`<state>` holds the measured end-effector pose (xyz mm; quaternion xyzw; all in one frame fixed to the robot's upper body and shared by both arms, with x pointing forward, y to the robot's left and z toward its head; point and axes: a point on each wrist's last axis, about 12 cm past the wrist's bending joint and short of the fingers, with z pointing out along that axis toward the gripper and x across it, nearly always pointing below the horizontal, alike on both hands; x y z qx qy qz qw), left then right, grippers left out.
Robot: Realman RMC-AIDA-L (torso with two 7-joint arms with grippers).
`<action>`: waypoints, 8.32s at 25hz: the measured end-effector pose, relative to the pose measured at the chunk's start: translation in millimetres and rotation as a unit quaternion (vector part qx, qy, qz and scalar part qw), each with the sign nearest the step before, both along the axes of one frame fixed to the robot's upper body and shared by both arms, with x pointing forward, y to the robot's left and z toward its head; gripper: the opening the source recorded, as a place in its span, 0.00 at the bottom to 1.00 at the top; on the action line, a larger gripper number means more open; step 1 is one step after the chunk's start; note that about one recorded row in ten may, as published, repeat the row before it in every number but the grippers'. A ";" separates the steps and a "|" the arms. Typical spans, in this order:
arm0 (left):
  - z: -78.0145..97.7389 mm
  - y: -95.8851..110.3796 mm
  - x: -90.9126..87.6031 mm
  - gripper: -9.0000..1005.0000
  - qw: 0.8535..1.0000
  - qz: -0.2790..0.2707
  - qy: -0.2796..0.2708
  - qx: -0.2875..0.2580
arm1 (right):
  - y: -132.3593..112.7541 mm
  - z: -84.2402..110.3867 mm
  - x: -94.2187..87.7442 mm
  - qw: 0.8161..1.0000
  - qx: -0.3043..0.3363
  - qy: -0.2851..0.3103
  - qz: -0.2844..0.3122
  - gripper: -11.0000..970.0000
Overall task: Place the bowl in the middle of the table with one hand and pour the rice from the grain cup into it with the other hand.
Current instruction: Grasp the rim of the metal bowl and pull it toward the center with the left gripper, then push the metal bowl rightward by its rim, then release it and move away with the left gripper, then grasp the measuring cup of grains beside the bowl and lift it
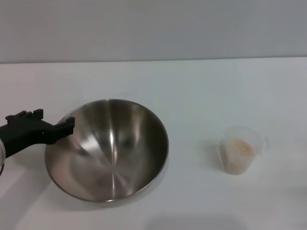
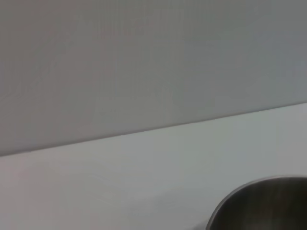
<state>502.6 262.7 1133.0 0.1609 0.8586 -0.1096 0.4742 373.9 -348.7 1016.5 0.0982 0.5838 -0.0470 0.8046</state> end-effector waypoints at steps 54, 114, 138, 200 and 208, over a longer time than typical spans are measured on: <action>-23.8 -9.9 6.1 0.44 0.998 -0.034 0.052 0.009 | 0.8 -0.4 2.9 1.000 0.002 0.002 0.002 0.79; -16.3 -44.7 50.1 0.13 0.983 -0.057 0.096 -0.147 | 3.4 -0.2 6.6 1.000 0.003 0.003 0.020 0.79; -29.4 -32.2 54.9 0.18 0.984 -0.041 0.108 -0.137 | 3.7 -1.7 6.9 1.000 0.005 0.009 0.020 0.79; -102.3 52.1 -45.1 0.83 0.892 0.205 -0.402 -0.028 | 57.8 -40.1 34.5 0.957 -0.097 0.180 0.204 0.79; -102.7 52.1 -45.4 0.83 0.892 0.204 -0.402 -0.027 | 62.2 -39.7 46.5 0.954 -0.101 0.184 0.214 0.79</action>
